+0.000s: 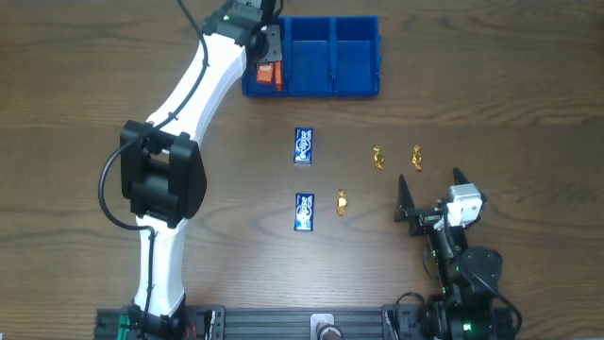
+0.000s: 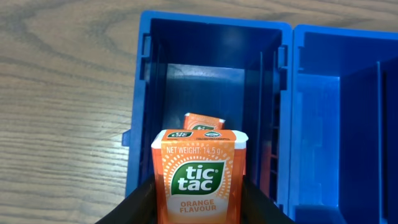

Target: Sort Candies Into Trays

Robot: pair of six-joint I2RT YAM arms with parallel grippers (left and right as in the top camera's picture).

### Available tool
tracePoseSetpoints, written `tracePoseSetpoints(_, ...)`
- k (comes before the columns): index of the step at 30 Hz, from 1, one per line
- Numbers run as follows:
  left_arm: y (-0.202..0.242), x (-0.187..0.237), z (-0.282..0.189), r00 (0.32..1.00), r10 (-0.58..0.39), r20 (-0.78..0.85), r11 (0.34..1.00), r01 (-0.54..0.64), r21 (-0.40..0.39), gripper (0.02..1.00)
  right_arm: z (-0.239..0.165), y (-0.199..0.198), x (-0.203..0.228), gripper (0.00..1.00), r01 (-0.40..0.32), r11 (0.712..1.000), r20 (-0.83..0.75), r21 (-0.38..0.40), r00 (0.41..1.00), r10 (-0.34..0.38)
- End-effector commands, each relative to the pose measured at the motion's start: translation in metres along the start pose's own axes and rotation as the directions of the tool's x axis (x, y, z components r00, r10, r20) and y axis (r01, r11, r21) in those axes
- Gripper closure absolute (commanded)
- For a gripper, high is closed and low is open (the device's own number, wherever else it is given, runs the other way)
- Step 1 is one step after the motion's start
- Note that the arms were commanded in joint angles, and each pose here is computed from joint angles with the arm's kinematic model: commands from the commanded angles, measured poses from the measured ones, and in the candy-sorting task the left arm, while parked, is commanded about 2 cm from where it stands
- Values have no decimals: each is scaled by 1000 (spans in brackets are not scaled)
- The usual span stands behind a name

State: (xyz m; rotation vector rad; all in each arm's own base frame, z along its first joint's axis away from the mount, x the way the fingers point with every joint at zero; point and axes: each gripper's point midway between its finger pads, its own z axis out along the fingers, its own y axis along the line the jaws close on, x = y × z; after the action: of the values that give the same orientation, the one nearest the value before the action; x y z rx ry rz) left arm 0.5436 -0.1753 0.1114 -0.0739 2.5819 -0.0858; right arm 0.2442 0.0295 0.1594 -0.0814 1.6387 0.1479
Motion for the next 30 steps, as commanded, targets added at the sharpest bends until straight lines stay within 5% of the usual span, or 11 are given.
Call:
tracePoseSetpoints(1, 0, -8, 1, 999, 35, 15, 999, -35, 11, 652, 0, 0, 2, 3, -9, 1000, -3, -1, 1000, 9)
tracePoseSetpoints(8, 0, -18, -1, 998, 27, 49, 999, -28, 23, 340, 0, 0, 2, 3, -9, 1000, -3, -1, 1000, 9)
tracePoseSetpoints(11, 6, -42, -24, 993, -10, 116, 998, 3, 57, 316, 0, 0, 2, 3, -9, 1000, -3, -1, 1000, 9)
tracePoseSetpoints(16, 29, -91, -143, 946, -53, 318, 997, 30, 77, 321, 0, 0, 2, 3, -9, 1000, -3, -1, 1000, 9)
tracePoseSetpoints(20, 51, -102, -263, 846, -50, 531, 998, 23, 59, 312, 0, 0, 2, 3, -9, 1000, -3, -1, 1000, 9)
tracePoseSetpoints(25, 81, -76, -373, 669, -58, 741, 996, -8, 85, 251, 0, 0, 2, 3, -9, 1000, -3, -1, 1000, 9)
tracePoseSetpoints(30, 116, -9, -414, 588, -38, 808, 998, -14, 57, 95, 0, 0, 2, 3, -9, 1000, -3, -1, 1000, 9)
